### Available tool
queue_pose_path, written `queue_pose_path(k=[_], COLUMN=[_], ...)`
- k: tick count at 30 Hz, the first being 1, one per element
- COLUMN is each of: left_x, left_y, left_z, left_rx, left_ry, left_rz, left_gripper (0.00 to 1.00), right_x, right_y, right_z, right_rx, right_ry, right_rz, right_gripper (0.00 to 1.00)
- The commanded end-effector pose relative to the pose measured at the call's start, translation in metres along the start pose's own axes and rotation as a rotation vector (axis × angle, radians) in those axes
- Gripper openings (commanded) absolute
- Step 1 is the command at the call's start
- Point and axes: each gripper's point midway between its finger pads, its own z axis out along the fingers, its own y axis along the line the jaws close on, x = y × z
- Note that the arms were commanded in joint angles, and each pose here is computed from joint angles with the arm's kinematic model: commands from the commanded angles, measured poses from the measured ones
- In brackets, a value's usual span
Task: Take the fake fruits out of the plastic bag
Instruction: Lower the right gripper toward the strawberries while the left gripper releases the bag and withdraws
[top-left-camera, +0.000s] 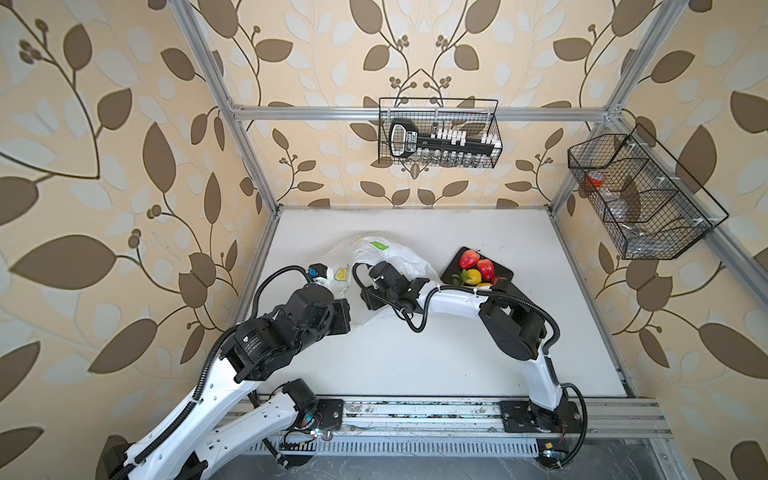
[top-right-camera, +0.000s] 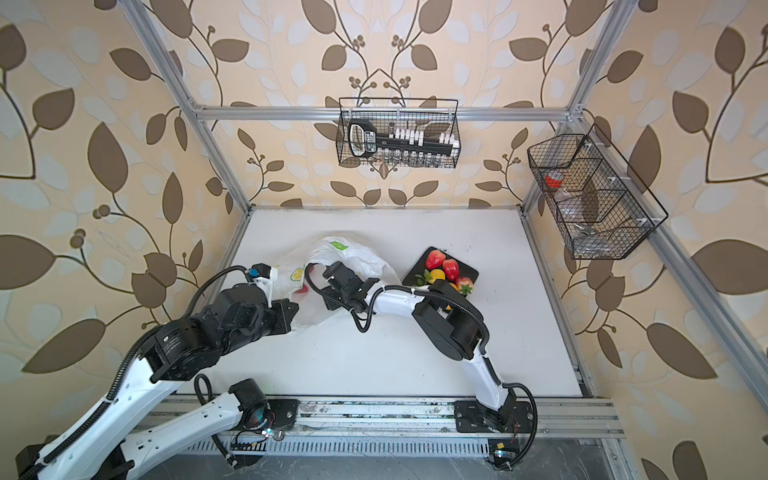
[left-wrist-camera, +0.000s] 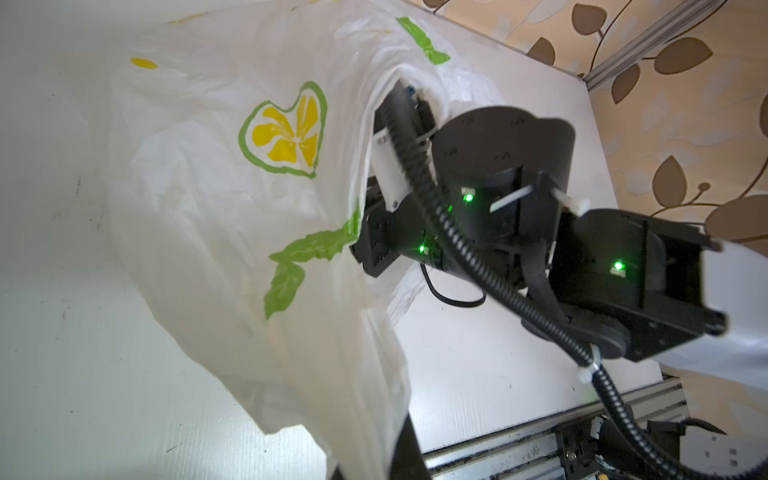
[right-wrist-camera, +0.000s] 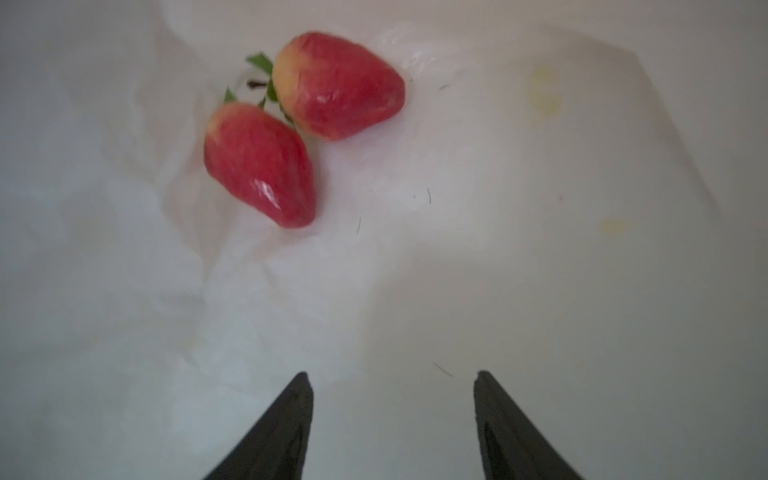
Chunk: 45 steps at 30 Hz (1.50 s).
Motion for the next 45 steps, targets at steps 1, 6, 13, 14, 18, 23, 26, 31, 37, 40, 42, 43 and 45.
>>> queue_pose_path(k=[1,6,13,14,18,23,26,31,37,40,42,43,45], left_x=[0.006,0.004,-0.043,-0.050,-0.067,-0.083,-0.096,-0.116,-0.137,-0.134,-0.131,-0.130,-0.129], left_y=[-0.005,-0.003,0.007,0.015,0.049,0.057,0.082,0.127,0.179,0.196,0.201,0.201,0.202], left_z=[0.003,-0.001,-0.046,-0.053,-0.065,-0.017,0.009,0.057,0.112,0.138,0.155,0.162,0.172], left_rx=[0.030,0.023,-0.038,-0.096,-0.359,-0.469,-0.496,-0.419,-0.311,-0.301,-0.283,-0.274,-0.256], left_ry=[0.025,0.018,-0.191,-0.216,-0.275,-0.179,-0.165,-0.167,-0.154,-0.110,-0.065,-0.043,-0.025], left_rz=[0.003,0.004,-0.059,-0.076,-0.165,-0.254,-0.362,-0.618,-0.897,-0.966,-0.998,-1.006,-1.013], left_gripper=[0.00,0.43,0.86,0.89,0.99,0.99,0.99,0.99,0.99,0.97,0.94,0.92,0.87], right_x=[-0.015,-0.026,-0.030,-0.029,-0.028,-0.033,-0.034,-0.034,-0.042,-0.046,-0.049,-0.051,-0.053], right_y=[0.035,0.032,0.026,0.025,0.021,0.021,0.018,0.019,0.018,0.013,0.011,0.011,0.011], right_z=[0.009,0.029,0.039,0.039,0.036,0.031,0.029,0.025,0.021,0.018,0.016,0.015,0.013], right_rx=[-0.180,-0.233,-0.205,-0.199,-0.191,-0.199,-0.197,-0.207,-0.237,-0.243,-0.249,-0.255,-0.267], right_ry=[0.000,-0.012,-0.035,-0.034,-0.035,-0.041,-0.040,-0.037,-0.036,-0.042,-0.046,-0.049,-0.053], right_rz=[0.325,0.542,0.544,0.534,0.523,0.535,0.537,0.522,0.527,0.536,0.541,0.541,0.538], right_gripper=[0.65,0.68,0.70,0.70,0.70,0.71,0.72,0.73,0.73,0.73,0.73,0.73,0.73])
